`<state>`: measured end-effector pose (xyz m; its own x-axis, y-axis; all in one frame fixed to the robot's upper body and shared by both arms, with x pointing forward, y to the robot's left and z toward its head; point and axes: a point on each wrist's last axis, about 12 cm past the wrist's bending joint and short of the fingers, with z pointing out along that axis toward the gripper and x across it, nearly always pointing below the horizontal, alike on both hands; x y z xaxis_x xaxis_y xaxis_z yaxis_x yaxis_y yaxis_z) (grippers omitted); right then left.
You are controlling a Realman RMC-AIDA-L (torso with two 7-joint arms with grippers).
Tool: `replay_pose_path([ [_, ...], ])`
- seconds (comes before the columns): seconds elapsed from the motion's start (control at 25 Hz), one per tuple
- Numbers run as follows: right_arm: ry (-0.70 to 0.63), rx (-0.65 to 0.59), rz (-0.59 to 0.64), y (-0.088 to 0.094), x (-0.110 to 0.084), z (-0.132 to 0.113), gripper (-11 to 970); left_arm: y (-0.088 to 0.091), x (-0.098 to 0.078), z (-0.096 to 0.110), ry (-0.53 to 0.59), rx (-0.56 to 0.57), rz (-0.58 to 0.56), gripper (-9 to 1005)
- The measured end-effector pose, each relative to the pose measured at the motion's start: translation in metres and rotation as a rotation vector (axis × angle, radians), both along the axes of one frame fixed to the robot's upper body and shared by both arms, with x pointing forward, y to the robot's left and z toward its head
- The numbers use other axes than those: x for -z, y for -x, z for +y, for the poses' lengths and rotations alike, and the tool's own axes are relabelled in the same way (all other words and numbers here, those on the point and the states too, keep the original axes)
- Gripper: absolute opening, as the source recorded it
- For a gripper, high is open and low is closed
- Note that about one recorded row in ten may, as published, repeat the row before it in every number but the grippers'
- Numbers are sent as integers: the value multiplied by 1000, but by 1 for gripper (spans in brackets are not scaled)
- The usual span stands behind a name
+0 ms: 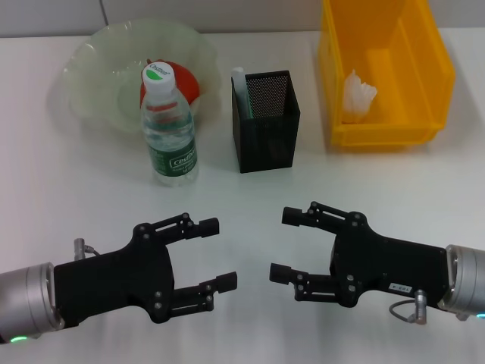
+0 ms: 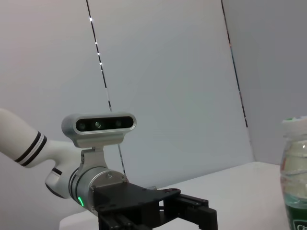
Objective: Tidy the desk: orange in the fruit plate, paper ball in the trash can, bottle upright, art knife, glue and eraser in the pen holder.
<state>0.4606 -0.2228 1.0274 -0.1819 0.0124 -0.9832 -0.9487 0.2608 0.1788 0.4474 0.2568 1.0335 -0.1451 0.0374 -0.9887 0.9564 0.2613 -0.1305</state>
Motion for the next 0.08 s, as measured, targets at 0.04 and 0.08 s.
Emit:
replay_pose_path([
  [0.04, 0, 2, 1, 0, 0, 0, 833, 0, 0, 0, 0, 0, 0, 753],
  [0.08, -1, 2, 1, 0, 0, 0, 833, -1, 0, 0, 0, 1, -2, 753],
])
